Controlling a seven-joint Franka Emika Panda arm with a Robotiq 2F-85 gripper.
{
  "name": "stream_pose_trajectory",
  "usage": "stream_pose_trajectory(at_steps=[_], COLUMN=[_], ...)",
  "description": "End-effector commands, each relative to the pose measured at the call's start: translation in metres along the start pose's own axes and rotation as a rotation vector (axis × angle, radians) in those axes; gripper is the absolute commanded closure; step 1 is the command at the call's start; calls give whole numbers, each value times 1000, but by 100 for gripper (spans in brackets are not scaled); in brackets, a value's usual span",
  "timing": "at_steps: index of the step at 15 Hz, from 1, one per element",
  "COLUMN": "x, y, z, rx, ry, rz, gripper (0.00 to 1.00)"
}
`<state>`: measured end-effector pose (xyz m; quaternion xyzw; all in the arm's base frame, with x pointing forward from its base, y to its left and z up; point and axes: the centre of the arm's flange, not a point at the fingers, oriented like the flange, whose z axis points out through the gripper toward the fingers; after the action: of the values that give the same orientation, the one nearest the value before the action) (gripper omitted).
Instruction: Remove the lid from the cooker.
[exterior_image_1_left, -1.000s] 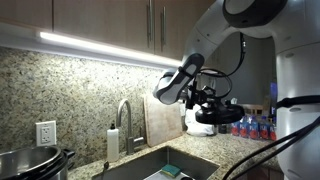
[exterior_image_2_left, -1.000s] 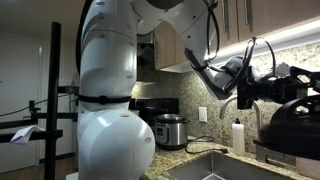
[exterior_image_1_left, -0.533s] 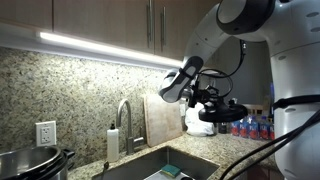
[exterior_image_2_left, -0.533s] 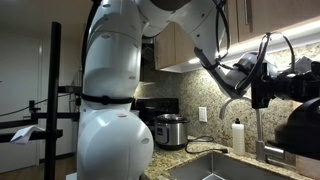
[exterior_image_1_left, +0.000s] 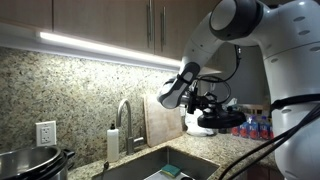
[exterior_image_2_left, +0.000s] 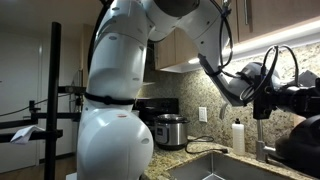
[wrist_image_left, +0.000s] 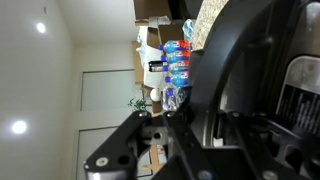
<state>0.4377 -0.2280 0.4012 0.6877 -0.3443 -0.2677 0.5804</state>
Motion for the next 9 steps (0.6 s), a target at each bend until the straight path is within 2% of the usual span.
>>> stream_pose_trajectory(at_steps=[1, 6, 7, 9], x=[20, 59, 82, 105], y=[-13, -25, -24, -20], z=[9, 36, 48, 60], rx=[-21, -31, -23, -17], ry=[-69, -193, -222, -266], rz=[27, 95, 114, 147], gripper=[98, 98, 98, 98])
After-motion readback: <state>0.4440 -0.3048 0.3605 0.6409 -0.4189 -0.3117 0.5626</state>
